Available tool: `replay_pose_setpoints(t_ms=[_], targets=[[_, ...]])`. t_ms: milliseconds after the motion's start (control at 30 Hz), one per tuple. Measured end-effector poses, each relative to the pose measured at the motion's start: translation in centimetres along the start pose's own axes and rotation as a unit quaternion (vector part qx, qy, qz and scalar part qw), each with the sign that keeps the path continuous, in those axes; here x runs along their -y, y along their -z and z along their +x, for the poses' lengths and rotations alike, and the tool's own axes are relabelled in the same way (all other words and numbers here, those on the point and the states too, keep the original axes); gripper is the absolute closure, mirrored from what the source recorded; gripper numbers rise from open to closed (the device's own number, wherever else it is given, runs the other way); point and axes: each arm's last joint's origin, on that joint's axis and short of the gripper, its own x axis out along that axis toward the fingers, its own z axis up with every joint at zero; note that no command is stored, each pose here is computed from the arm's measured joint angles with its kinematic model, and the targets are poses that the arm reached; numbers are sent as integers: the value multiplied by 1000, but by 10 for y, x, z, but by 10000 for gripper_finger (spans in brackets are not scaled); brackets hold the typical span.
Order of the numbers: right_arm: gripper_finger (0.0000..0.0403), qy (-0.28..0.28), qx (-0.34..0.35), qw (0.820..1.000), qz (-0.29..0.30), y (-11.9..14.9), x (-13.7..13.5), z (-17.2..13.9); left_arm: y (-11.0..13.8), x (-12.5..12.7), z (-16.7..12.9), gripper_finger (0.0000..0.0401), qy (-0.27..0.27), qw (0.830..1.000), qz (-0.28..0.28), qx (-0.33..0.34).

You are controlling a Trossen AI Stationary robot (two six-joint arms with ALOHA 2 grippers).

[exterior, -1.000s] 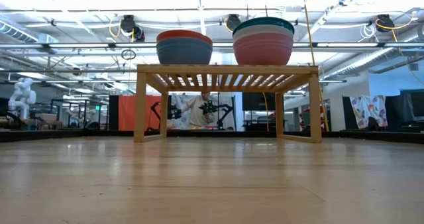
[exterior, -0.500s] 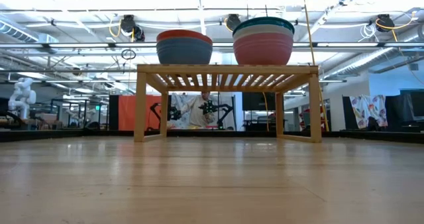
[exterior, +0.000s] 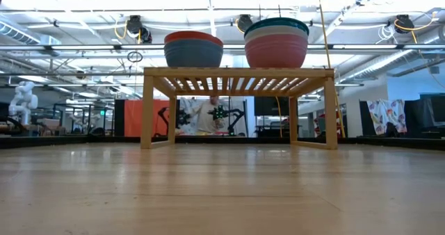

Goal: Place and stack bowls onto a shelf
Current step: Stack the green bowl on top of the orange bowl on the shelf

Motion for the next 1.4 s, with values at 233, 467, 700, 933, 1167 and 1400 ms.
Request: replay_pose_setpoints(t_ms=[233,467,700,933,1167,1400], targets=[[296,0,2,1000,13,0,0,-1,12,2,39,310,-21,999,24,3],[296,0,2,1000,13,0,0,-1,24,3,71,308,-46,997,68,12],[296,-1,4,1000,13,1,0,-3,35,8,89,308,-39,988,152,-5],[296,-1,8,1000,13,1,0,-6,37,-8,92,308,-60,985,157,21],[296,-2,9,1000,11,1,0,-6,38,-22,94,308,-65,986,141,65],[296,-4,24,1000,12,-2,0,-7,50,-6,116,308,-12,988,139,70]])
